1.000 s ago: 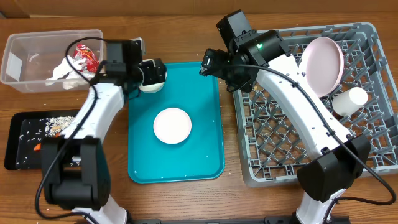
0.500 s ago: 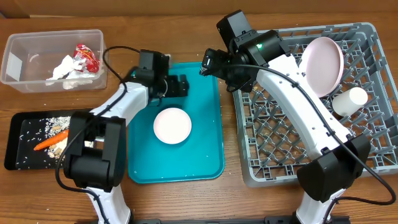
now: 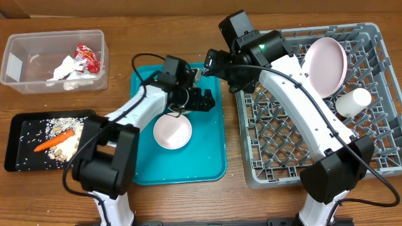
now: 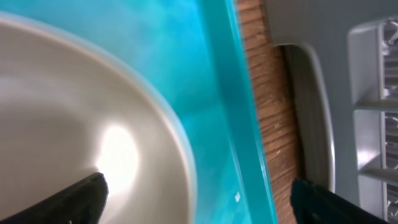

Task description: Sort waste into correct bins and load items into the dishwasher rack

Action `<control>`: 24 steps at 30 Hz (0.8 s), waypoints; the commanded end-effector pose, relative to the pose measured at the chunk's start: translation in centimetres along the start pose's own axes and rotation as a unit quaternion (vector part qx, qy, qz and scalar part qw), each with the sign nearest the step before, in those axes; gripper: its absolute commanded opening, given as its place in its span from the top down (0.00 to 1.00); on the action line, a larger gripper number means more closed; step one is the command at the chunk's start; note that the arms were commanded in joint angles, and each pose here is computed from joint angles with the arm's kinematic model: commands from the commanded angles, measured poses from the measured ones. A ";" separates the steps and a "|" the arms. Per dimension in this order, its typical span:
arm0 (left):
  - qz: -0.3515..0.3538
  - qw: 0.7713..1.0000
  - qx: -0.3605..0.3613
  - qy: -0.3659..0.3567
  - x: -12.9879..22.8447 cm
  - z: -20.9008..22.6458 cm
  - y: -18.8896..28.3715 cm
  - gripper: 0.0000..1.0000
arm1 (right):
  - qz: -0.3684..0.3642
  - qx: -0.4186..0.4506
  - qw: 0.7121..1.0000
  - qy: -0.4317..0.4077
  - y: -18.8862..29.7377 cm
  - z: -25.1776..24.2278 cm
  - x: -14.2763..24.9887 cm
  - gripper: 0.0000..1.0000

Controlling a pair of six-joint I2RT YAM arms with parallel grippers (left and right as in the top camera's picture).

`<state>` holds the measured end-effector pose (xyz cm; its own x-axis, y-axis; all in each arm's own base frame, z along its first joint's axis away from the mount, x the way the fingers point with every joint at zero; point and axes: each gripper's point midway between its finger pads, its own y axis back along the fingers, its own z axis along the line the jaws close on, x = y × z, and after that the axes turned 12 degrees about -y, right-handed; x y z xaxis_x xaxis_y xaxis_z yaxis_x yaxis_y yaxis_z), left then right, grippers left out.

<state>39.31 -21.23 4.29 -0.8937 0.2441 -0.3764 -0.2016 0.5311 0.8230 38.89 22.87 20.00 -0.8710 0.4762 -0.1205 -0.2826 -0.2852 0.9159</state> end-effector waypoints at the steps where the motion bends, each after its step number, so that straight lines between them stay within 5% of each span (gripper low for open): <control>1: -0.075 0.994 -0.075 0.005 -4.8 1.8 7.0 0.00 | 0.000 -0.001 1.000 -0.003 0.0 0.0 0.0 0.00; 7: -0.127 0.985 -0.109 0.036 -6.5 3.7 14.8 0.00 | 0.000 -0.001 1.000 -0.003 0.0 0.0 0.0 0.00; 10: -0.153 0.967 -0.157 0.128 -5.7 6.9 19.7 0.00 | 0.000 -0.001 1.000 -0.003 0.0 0.0 0.0 0.00; 16: -0.130 0.891 -0.281 0.332 2.9 16.2 27.8 0.00 | 0.000 -0.001 1.000 -0.003 0.0 0.0 0.0 0.00; 24: -0.091 0.863 -0.286 0.408 7.5 18.2 29.2 0.00 | 0.000 -0.001 1.000 -0.003 0.0 0.0 0.0 0.00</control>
<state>34.03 10.36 17.00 -0.7862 -0.5564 -0.2688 -0.3095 -0.0219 0.9506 38.89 22.88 20.01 -0.8711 0.4762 -0.1202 -0.2824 -0.2855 0.9158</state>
